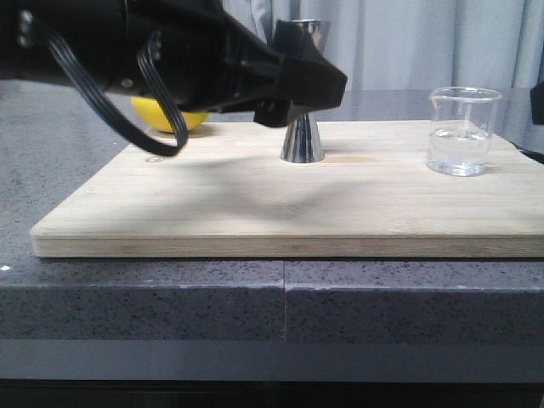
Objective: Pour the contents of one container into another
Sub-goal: 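Reach the left gripper to the steel jigger and close around its waist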
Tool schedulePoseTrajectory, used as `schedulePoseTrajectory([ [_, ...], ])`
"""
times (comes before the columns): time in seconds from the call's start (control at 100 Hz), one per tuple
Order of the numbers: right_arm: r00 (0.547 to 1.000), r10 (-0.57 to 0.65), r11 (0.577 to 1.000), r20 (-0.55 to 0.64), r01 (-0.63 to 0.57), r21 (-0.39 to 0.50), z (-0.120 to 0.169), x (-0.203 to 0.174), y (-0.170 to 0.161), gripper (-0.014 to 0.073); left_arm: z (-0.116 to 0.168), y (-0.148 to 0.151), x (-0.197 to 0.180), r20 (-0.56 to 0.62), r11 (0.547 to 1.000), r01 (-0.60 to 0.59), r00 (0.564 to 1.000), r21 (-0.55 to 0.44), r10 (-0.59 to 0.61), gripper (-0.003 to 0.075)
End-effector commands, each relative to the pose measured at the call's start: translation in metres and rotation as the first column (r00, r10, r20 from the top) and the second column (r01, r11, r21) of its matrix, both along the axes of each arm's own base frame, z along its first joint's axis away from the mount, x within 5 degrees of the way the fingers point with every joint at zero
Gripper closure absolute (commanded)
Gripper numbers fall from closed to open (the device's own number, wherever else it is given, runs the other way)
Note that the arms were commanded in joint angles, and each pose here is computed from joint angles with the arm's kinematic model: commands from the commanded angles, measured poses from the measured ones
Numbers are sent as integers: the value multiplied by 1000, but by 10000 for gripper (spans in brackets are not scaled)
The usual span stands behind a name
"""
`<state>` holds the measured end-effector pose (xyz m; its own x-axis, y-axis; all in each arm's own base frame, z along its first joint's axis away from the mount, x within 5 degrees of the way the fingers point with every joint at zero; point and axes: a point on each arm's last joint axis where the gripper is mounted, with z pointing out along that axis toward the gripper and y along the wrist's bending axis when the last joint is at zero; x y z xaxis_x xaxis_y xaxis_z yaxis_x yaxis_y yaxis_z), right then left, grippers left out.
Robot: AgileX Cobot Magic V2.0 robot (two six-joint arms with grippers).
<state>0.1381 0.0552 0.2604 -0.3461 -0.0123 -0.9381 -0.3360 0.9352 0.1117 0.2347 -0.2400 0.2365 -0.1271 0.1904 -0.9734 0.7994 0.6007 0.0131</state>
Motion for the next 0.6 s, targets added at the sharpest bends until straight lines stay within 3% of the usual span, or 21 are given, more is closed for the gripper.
schedulePoseTrajectory([
  [0.0,994,-7,1000,111,5,14,15,5,1,183,24,-2,4,71,988,37,997,-152,-27,83],
  [0.59,998,-8,1000,64,9,-13,4,17,5,184,14,-21,39,68,977,100,994,-187,-89,83],
])
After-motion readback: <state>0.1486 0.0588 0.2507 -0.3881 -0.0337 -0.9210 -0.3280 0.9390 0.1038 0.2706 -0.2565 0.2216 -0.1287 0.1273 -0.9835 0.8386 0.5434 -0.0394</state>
